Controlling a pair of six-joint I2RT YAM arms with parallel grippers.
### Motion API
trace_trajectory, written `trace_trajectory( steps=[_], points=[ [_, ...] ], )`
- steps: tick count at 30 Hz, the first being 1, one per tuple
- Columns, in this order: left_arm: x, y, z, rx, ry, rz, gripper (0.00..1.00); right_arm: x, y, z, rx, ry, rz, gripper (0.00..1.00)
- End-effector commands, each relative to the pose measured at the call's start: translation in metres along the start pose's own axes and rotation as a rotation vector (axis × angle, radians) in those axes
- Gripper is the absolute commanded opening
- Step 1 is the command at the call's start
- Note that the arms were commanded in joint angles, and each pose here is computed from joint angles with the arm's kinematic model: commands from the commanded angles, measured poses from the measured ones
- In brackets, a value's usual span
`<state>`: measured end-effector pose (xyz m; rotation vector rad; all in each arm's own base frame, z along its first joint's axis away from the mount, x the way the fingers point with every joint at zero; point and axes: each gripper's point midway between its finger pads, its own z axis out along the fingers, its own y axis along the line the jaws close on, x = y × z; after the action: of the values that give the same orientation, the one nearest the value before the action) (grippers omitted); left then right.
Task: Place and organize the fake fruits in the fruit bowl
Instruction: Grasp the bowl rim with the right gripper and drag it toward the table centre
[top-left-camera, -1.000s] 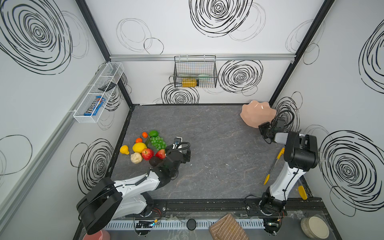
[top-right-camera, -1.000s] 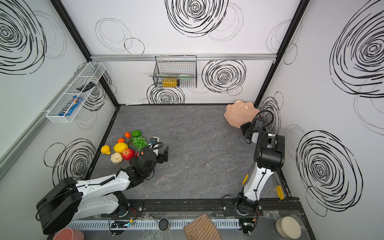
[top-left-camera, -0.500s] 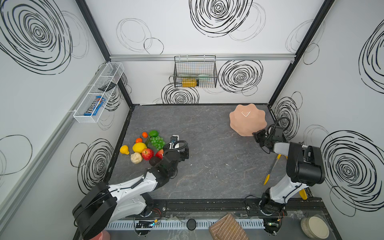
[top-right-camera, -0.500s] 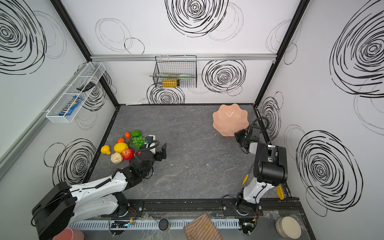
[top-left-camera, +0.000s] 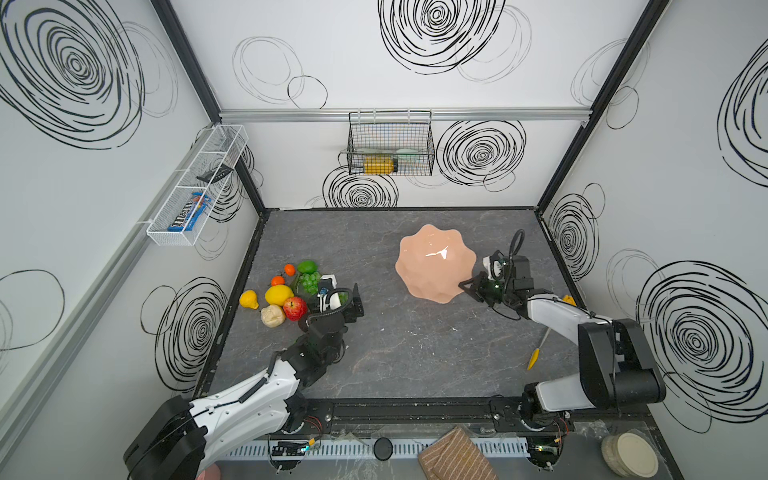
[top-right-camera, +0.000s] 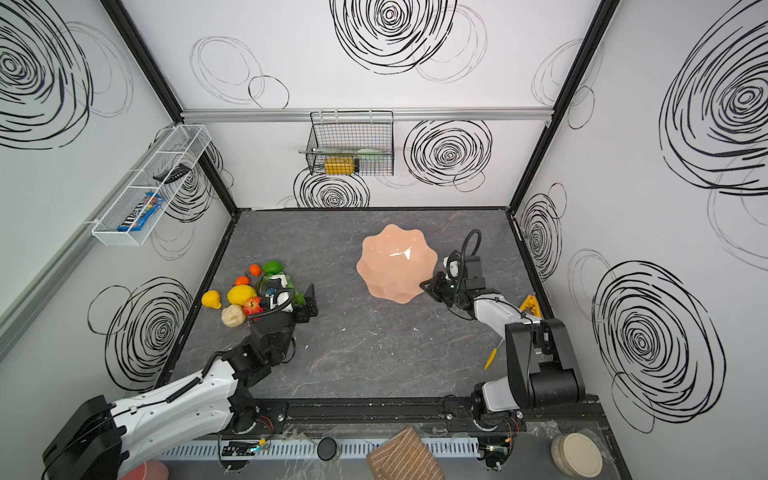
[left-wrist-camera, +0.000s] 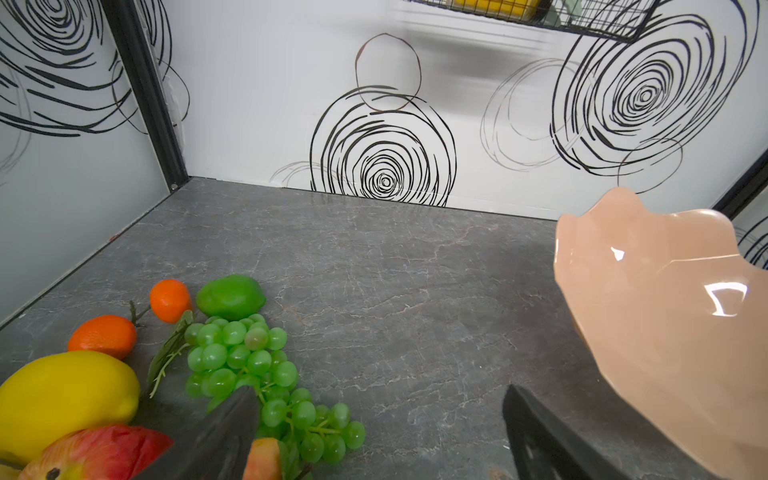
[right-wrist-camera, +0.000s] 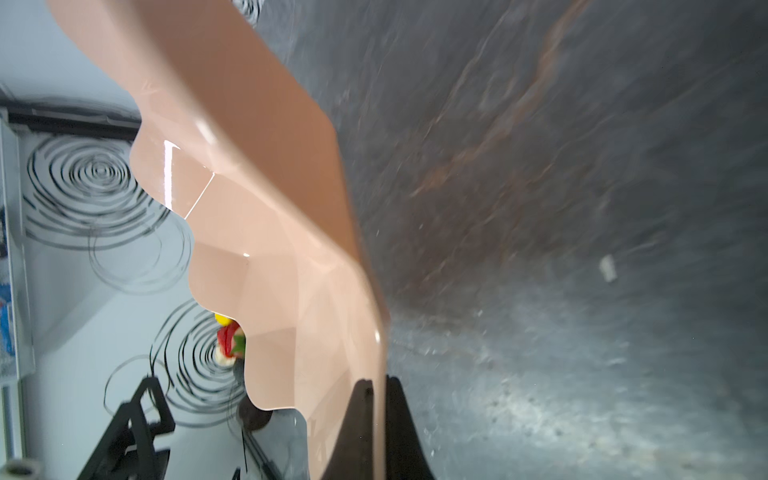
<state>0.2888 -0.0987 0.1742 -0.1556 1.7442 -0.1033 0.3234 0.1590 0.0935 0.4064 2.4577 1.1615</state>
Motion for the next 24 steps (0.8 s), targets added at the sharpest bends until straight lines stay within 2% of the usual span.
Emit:
trace_trajectory(
  steps=[1, 8, 14, 20, 24],
  points=[
    [-0.009, 0.007, -0.001, -0.030, -0.043, -0.050, 0.96, 0.040, 0.009, 0.001, -0.012, 0.117, -0.044, 0.02],
    [-0.007, 0.008, 0.000, -0.030, -0.040, -0.049, 0.96, 0.091, 0.020, 0.014, -0.014, 0.269, -0.101, 0.02],
    [-0.004, 0.008, 0.002, -0.030, -0.028, -0.046, 0.96, 0.106, 0.015, 0.018, 0.030, 0.328, -0.144, 0.04],
    [-0.002, 0.008, 0.004, -0.026, -0.020, -0.051, 0.96, 0.107, 0.008, 0.024, 0.050, 0.327, -0.144, 0.14],
    [-0.001, 0.007, 0.006, -0.022, -0.011, -0.051, 0.96, 0.100, 0.011, 0.026, 0.049, 0.297, -0.146, 0.29]
  ],
)
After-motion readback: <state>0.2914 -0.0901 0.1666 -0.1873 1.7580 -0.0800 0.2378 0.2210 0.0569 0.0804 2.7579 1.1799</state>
